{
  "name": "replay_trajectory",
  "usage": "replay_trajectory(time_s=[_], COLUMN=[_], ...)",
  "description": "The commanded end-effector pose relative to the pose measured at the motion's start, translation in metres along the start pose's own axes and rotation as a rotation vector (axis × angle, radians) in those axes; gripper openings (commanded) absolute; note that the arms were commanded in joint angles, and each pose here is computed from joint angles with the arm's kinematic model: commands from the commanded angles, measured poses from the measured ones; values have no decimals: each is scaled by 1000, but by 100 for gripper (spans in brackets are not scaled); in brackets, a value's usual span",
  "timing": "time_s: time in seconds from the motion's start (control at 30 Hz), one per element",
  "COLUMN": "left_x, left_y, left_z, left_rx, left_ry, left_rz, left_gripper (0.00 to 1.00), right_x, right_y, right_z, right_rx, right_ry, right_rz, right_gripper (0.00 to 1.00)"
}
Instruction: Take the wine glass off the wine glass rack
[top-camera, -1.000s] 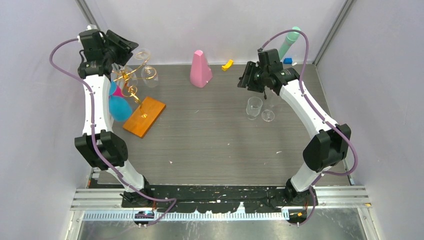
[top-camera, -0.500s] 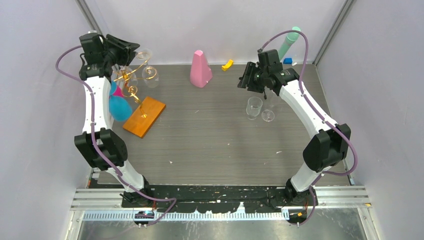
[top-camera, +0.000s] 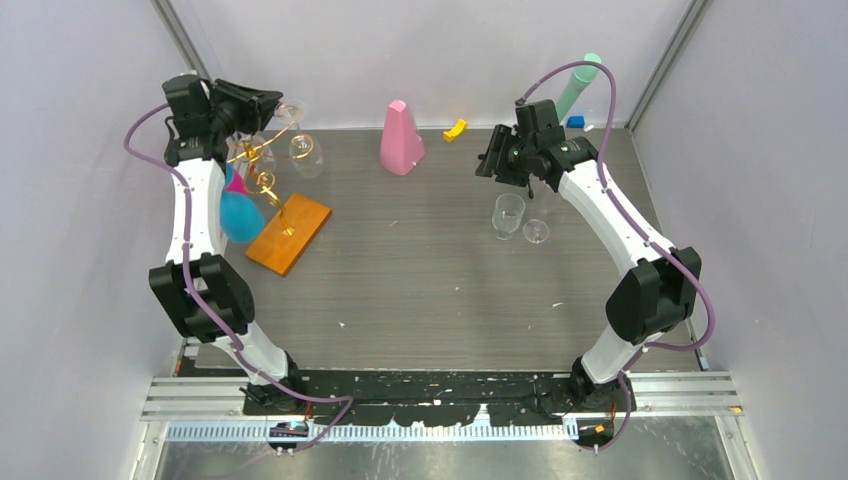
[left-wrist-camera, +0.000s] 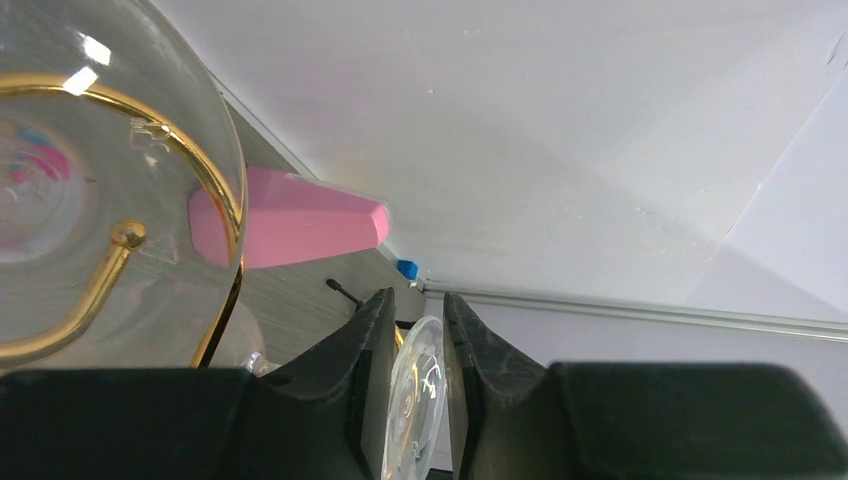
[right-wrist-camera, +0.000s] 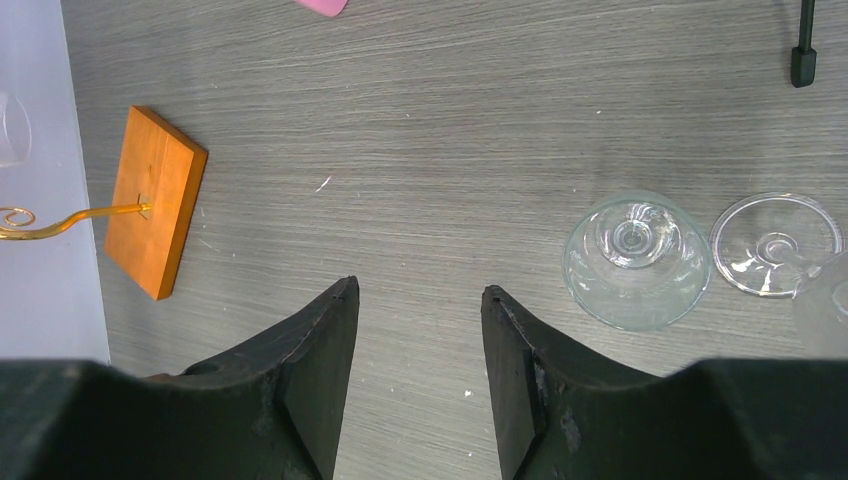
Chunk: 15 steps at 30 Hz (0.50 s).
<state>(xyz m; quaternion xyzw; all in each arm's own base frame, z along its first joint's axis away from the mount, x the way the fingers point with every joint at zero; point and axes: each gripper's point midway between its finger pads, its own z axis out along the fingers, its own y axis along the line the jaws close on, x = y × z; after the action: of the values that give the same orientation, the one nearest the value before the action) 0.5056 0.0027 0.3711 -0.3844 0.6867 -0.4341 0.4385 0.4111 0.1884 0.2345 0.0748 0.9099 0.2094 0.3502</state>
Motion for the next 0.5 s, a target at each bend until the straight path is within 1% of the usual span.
replay_trajectory(time_s=[0.0, 0.13, 0.3, 0.47], left_x=[7, 10, 8, -3], left_y=[-34, -31, -27, -29], left_z=[-22, -24, -25, -28], left_rx=[105, 103, 90, 67], left_ry=[12, 21, 0, -65], left_rz=[34, 37, 49, 113], left_gripper=[26, 26, 33, 39], right_x=[-16, -15, -14, -14], right_y=[6, 6, 6, 8], right_z=[-12, -9, -7, -6], right_rx=[-23, -25, -27, -34], right_ry=[-68, -60, -57, -52], right_rz=[0, 2, 4, 7], right_gripper=[53, 53, 53, 53])
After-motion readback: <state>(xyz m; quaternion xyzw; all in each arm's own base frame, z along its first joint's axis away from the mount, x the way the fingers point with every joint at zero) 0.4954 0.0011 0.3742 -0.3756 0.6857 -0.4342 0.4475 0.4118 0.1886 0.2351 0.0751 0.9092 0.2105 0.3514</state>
